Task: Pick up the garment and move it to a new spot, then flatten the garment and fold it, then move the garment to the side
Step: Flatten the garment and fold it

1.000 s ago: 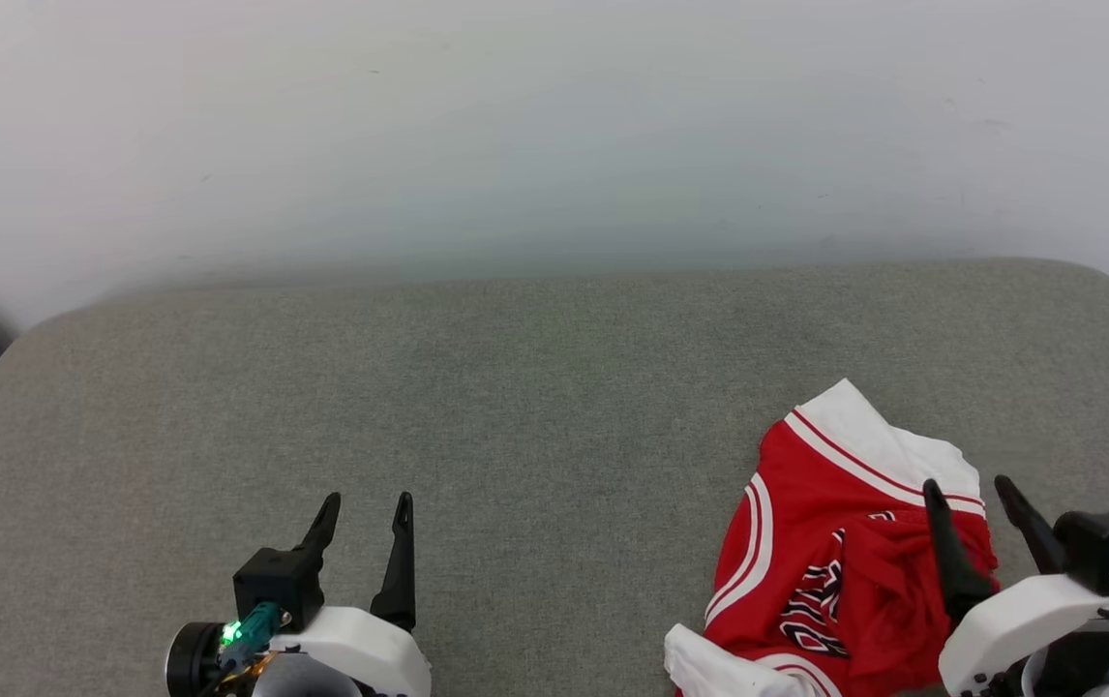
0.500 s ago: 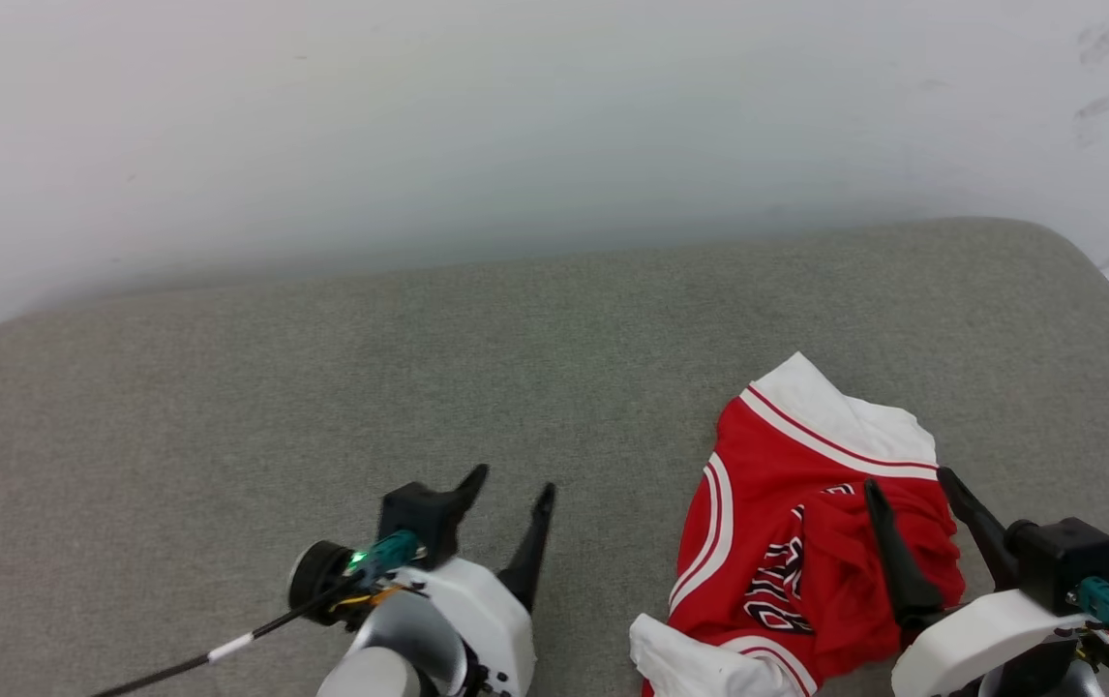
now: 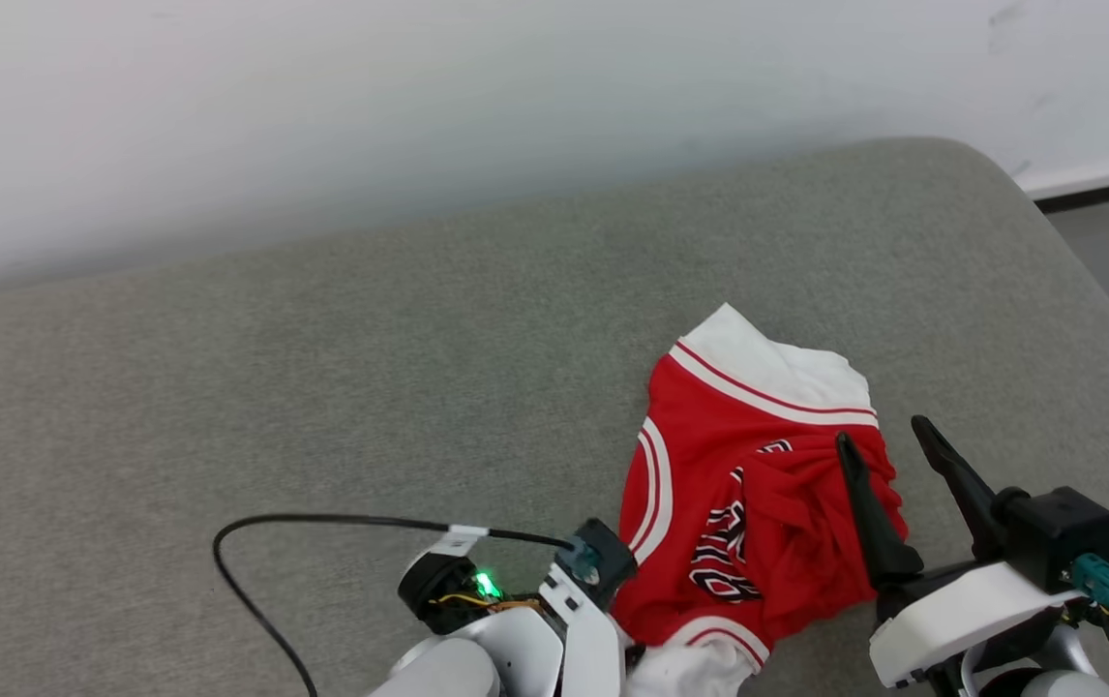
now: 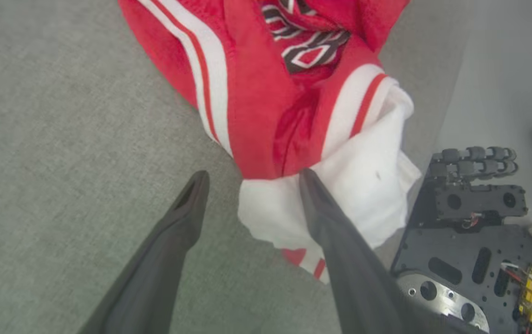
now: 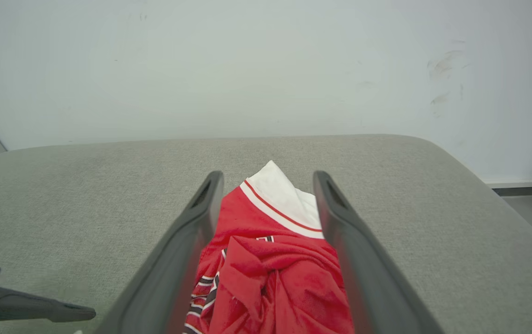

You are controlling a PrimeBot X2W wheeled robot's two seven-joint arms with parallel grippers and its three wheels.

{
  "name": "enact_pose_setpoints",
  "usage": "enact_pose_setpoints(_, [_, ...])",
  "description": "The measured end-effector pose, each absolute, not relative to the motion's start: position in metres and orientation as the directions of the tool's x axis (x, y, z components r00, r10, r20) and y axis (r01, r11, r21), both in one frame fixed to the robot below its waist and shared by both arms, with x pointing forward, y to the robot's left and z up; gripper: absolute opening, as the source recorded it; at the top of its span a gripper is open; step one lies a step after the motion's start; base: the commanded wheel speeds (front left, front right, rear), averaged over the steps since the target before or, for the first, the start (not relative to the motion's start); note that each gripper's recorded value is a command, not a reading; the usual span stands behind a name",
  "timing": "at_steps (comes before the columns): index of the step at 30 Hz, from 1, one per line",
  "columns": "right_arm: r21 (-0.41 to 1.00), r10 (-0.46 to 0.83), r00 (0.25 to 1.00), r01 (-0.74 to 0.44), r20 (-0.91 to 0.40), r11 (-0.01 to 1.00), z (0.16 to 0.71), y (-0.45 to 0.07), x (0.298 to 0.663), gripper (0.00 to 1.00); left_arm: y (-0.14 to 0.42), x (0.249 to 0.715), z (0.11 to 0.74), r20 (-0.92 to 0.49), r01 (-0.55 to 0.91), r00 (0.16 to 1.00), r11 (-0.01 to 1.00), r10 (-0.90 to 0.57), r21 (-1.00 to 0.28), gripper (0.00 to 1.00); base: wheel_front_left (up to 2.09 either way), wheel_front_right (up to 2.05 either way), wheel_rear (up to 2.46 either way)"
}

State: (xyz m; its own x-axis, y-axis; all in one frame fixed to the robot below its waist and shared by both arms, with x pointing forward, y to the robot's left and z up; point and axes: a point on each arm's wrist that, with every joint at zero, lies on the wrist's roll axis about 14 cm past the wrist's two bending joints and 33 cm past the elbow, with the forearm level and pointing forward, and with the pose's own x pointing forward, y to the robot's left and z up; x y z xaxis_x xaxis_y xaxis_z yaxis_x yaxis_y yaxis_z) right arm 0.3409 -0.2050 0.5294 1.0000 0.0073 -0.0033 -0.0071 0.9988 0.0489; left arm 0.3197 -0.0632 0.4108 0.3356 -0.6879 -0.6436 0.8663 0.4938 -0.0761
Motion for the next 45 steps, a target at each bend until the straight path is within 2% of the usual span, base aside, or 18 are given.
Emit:
enact_pose_setpoints(1, [0.049, 0.007, 1.000, -0.007, -0.003, 0.999, 0.529, -0.205, 0.341, 1.00, -0.063, 0.320, 0.411, -0.644, 0.866, 0.336, 0.494, -0.688, -0.076, 1.00, 0.00, 0.00, 0.00])
enact_pose_setpoints(5, [0.059, -0.013, 1.000, 0.014, -0.017, 0.998, 0.523, -0.210, 0.345, 1.00, -0.056, 0.307, 0.384, -0.775, 0.923, 0.176, 0.375, -0.606, -0.084, 1.00, 0.00, 0.00, 0.00])
enact_pose_setpoints(6, [0.059, -0.013, 1.000, 0.014, -0.017, 0.998, 0.523, -0.210, 0.345, 1.00, -0.056, 0.307, 0.384, -0.775, 0.923, 0.176, 0.375, -0.606, -0.084, 1.00, 0.00, 0.00, 0.00])
enact_pose_setpoints(8, [0.060, -0.020, 1.000, 0.021, -0.015, 0.998, 0.522, -0.211, 0.347, 1.00, -0.051, 0.303, 0.376, -0.821, 0.940, 0.119, 0.331, -0.559, -0.089, 1.00, 0.00, 0.00, 0.00])
enact_pose_setpoints(9, [0.064, -0.026, 0.999, 0.027, -0.020, 0.998, 0.520, -0.212, 0.348, 1.00, -0.050, 0.304, 0.373, -0.840, 0.949, 0.086, 0.300, -0.536, -0.093, 0.84, 0.00, 0.00, 0.00])
enact_pose_setpoints(10, [0.064, -0.026, 0.999, 0.027, -0.020, 0.998, 0.520, -0.212, 0.348, 1.00, -0.050, 0.304, 0.373, -0.840, 0.949, 0.086, 0.300, -0.536, -0.093, 0.49, 0.00, 0.00, 0.00])
enact_pose_setpoints(12, [0.065, -0.034, 0.999, 0.035, -0.027, 0.997, 0.517, -0.214, 0.347, 1.00, -0.049, 0.305, 0.370, -0.853, 0.955, 0.063, 0.279, -0.518, -0.099, 0.00, 0.00, 0.00, 0.00])
enact_pose_setpoints(16, [0.070, -0.043, 0.999, 0.044, -0.013, 0.997, 0.520, -0.217, 0.348, 1.00, -0.048, 0.307, 0.369, -0.851, 0.953, 0.057, 0.284, -0.522, -0.111, 0.00, 0.00, 0.00, 0.00])
enact_pose_setpoints(20, [0.070, -0.045, 0.999, 0.045, 0.003, 0.997, 0.525, -0.218, 0.346, 1.00, -0.046, 0.315, 0.374, -0.832, 0.944, 0.108, 0.320, -0.543, -0.086, 0.00, 0.00, 0.00, 0.00])
enact_pose_setpoints(23, [0.067, -0.035, 0.999, 0.034, 0.015, 0.997, 0.530, -0.215, 0.345, 1.00, -0.037, 0.333, 0.384, -0.804, 0.917, 0.210, 0.397, -0.557, -0.035, 0.00, 0.00, 0.00, 0.00])
enact_pose_setpoints(24, [0.069, -0.024, 0.999, 0.022, 0.023, 0.997, 0.533, -0.212, 0.344, 1.00, -0.029, 0.348, 0.395, -0.773, 0.887, 0.292, 0.461, -0.564, 0.000, 0.00, 0.00, 0.00, 0.00])
enact_pose_setpoints(25, [0.069, -0.018, 0.999, 0.016, 0.028, 0.998, 0.535, -0.210, 0.344, 1.00, -0.025, 0.355, 0.402, -0.752, 0.870, 0.333, 0.492, -0.569, 0.013, 0.00, 0.00, 0.00, 0.00])
enact_pose_setpoints(31, [0.071, 0.024, 0.999, -0.028, 0.047, 0.997, 0.544, -0.198, 0.344, 1.00, 0.021, 0.389, 0.435, -0.627, 0.690, 0.578, 0.723, -0.523, 0.033, 0.00, 0.00, 0.00, 0.00])
enact_pose_setpoints(37, [0.074, 0.075, 0.996, -0.079, 0.057, 0.994, 0.550, -0.182, 0.348, 1.00, 0.094, 0.382, 0.425, -0.631, 0.454, 0.685, 0.891, -0.366, -0.023, 0.00, 0.00, 0.00, 0.00])
enact_pose_setpoints(41, [0.078, 0.097, 0.994, -0.101, 0.052, 0.992, 0.550, -0.175, 0.353, 1.00, 0.131, 0.371, 0.412, -0.658, 0.339, 0.699, 0.940, -0.280, -0.041, 0.00, 0.00, 0.00, 0.00])
enact_pose_setpoints(42, [0.083, 0.100, 0.994, -0.104, 0.051, 0.991, 0.550, -0.174, 0.353, 1.00, 0.135, 0.367, 0.409, -0.666, 0.323, 0.694, 0.945, -0.273, -0.051, 0.38, 0.00, 0.00, 0.00])
enact_pose_setpoints(43, [0.084, 0.104, 0.993, -0.108, 0.050, 0.991, 0.550, -0.172, 0.354, 1.00, 0.135, 0.364, 0.407, -0.665, 0.311, 0.695, 0.948, -0.274, -0.066, 1.00, 0.00, 0.00, 0.00])
enact_pose_setpoints(45, [0.087, 0.110, 0.993, -0.114, 0.049, 0.990, 0.550, -0.170, 0.355, 1.00, 0.134, 0.361, 0.406, -0.654, 0.295, 0.701, 0.951, -0.282, -0.095, 1.00, 0.00, 0.00, 0.00])
